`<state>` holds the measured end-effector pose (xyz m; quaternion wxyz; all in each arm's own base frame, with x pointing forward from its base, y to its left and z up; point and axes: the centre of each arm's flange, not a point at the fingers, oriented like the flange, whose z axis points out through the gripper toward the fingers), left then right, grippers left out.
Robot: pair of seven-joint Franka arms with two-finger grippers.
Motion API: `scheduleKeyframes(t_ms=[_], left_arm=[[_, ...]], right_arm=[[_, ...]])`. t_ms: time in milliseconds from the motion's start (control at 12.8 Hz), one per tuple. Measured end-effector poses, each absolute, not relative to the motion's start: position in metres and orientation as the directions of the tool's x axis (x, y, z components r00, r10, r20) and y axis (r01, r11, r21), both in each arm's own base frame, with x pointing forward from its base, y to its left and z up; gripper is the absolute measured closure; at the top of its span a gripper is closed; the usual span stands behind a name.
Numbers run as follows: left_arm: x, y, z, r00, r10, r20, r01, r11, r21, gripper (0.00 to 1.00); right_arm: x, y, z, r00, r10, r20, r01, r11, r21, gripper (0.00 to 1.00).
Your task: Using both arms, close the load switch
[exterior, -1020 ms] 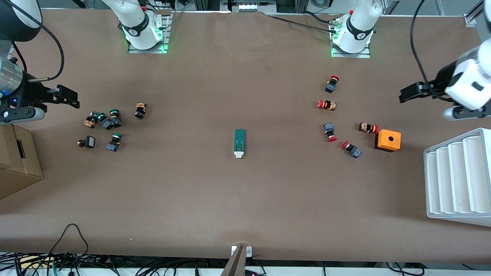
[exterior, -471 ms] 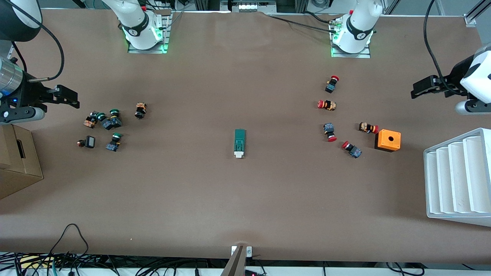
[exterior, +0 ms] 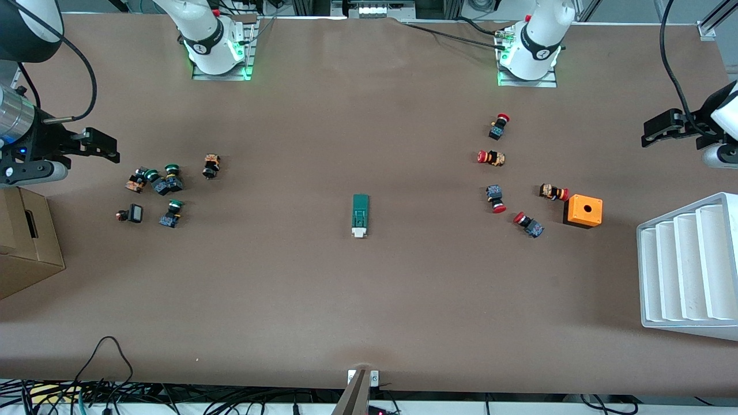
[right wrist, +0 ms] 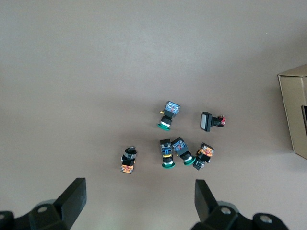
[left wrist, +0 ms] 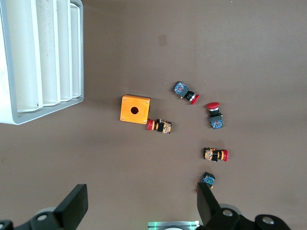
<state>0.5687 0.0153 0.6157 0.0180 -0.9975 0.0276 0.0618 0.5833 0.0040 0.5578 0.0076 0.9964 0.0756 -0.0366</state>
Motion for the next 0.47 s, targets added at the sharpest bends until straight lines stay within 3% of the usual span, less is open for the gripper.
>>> scheduleKeyframes(t_ms=[471], left_arm=[[0.5714,0.0177,0.6182,0.996,-0.044,-0.077,-0.044,-0.999,0.003,0.00]], right_arm=[[0.5833,0.0041,0.5578,0.986,0.151,-0.074,0.152,-0.988,0.010,0.00]])
